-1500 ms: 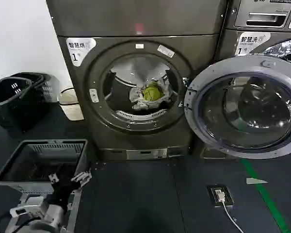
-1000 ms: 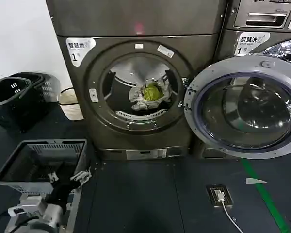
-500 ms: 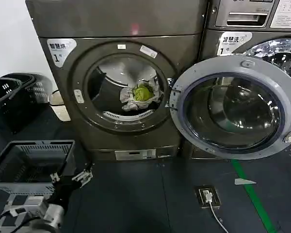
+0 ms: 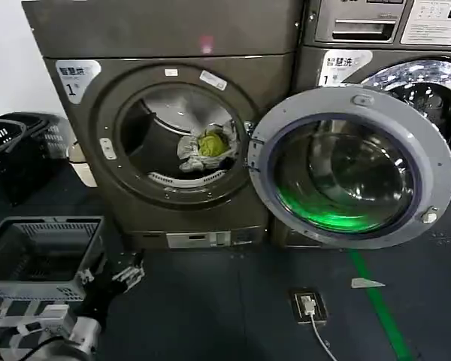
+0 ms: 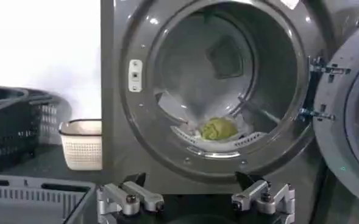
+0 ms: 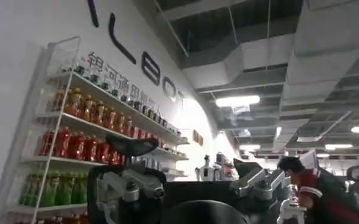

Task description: Grasp the clothes from the dryer.

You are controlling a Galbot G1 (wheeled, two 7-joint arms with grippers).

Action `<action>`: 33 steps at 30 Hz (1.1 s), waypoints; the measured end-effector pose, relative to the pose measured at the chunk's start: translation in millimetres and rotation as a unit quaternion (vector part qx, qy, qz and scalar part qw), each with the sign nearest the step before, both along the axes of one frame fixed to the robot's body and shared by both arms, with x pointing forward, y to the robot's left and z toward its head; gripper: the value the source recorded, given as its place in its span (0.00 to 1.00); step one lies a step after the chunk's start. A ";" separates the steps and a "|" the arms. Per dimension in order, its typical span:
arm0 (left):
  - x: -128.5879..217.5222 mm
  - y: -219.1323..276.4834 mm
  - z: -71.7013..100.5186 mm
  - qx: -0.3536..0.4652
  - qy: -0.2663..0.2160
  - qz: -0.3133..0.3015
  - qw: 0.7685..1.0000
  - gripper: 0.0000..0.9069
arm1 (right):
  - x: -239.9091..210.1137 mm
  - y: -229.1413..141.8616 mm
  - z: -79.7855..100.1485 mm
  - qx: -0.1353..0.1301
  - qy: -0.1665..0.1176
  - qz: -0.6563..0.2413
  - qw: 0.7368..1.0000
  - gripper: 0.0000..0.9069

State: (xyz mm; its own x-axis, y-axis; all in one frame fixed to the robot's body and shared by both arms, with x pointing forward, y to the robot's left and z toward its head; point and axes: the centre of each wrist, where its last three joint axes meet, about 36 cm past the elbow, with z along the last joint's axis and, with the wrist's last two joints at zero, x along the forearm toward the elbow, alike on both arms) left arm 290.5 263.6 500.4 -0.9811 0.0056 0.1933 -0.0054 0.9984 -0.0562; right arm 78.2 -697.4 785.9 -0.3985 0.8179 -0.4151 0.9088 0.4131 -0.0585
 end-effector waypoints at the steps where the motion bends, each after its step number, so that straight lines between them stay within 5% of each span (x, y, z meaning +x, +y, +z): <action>1: 0.0 0.0 -0.1 0.000 0.000 0.000 1.000 1.00 | 0.2 0.0 0.0 -0.001 0.000 0.001 1.000 1.00; 33: 3.6 6.3 8.7 0.006 -0.031 -0.016 0.999 1.00 | 4.4 11.9 5.5 -0.034 -0.028 0.065 0.997 1.00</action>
State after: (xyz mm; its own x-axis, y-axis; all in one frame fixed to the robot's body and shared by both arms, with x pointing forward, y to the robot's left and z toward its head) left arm 294.1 269.9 509.1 -0.9906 0.0360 0.1322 0.0305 0.9986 -0.0430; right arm 82.6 -685.5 791.4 -0.4741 0.7297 -0.4927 0.8502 0.5248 -0.0410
